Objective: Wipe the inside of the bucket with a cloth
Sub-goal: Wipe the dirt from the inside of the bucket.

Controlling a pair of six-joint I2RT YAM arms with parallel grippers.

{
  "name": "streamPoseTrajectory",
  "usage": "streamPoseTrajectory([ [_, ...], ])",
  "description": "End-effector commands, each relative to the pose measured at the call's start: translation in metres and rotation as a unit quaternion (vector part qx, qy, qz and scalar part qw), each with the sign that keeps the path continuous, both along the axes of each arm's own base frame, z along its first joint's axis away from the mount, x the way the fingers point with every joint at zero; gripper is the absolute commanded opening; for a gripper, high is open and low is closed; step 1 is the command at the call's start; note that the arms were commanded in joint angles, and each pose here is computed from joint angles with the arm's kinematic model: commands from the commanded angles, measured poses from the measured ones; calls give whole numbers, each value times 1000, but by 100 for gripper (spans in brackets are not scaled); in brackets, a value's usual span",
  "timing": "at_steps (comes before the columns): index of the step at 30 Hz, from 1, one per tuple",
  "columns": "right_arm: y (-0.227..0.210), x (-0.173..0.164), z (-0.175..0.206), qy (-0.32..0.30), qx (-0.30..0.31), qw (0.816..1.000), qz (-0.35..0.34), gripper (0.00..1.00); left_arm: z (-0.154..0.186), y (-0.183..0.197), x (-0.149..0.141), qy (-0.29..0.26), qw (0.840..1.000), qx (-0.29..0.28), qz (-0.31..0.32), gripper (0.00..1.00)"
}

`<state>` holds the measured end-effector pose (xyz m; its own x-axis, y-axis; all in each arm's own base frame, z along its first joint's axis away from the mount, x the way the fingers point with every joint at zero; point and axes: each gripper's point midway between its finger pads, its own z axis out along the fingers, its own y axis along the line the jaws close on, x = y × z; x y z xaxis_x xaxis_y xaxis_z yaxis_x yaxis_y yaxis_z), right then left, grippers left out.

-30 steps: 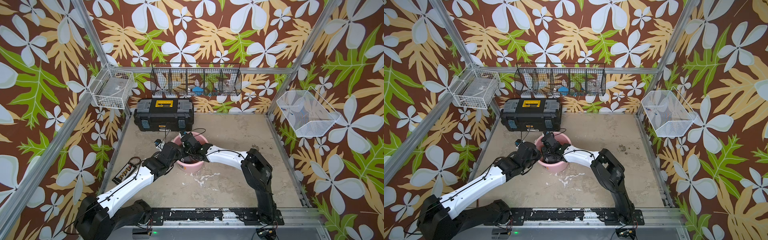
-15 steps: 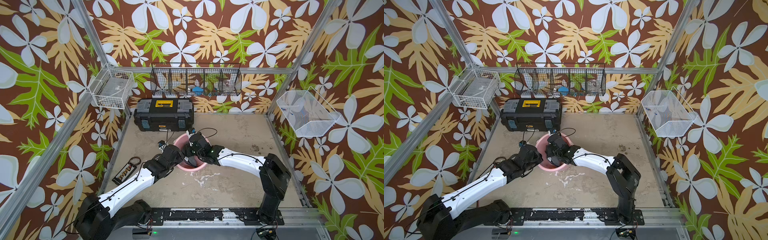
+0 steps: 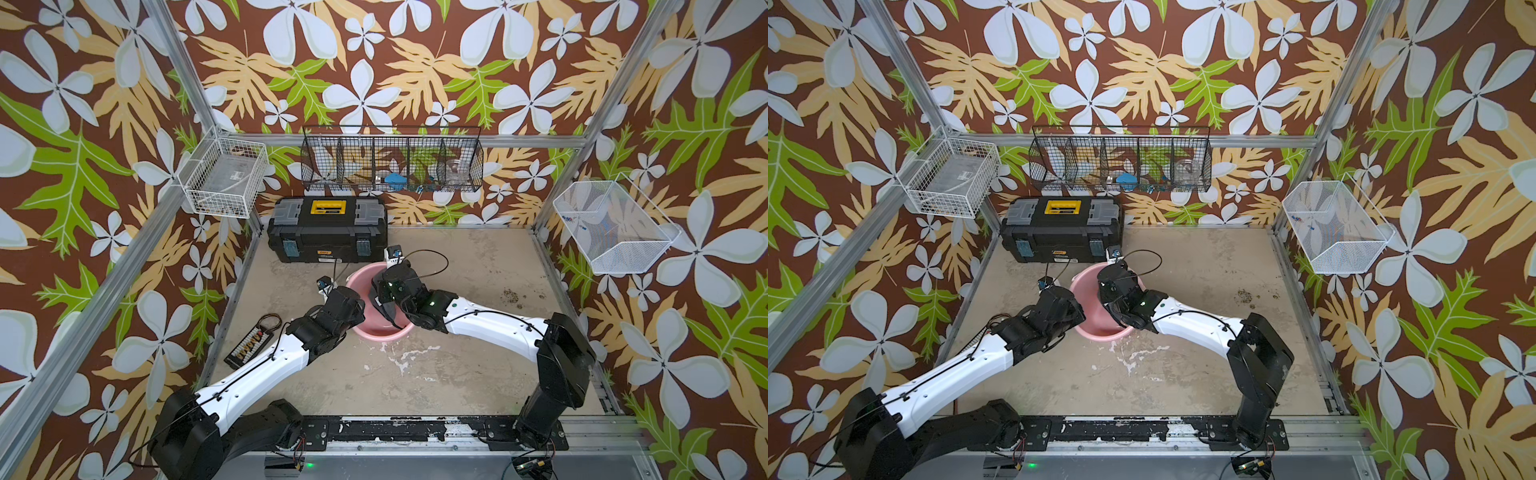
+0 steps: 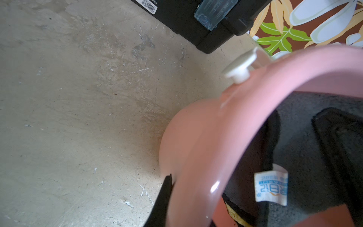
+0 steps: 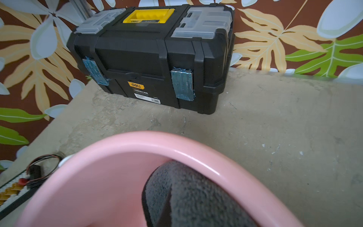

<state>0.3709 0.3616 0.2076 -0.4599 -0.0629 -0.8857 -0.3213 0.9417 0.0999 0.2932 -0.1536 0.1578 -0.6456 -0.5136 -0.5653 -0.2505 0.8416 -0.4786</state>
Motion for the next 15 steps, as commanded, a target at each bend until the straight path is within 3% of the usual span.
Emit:
streamPoseTrajectory([
  [1, -7, 0, -14, -12, -83, 996, -24, 0, 11, -3, 3, -4, 1000, 2, -8, 0],
  [6, -1, -7, -44, 0, -153, 988, -21, 0, 33, -3, 11, -25, 1000, 0, 2, 0],
  [15, -4, -19, -70, 43, -182, 982, 11, 0, 37, -2, 17, -35, 999, 1, 15, 0],
])
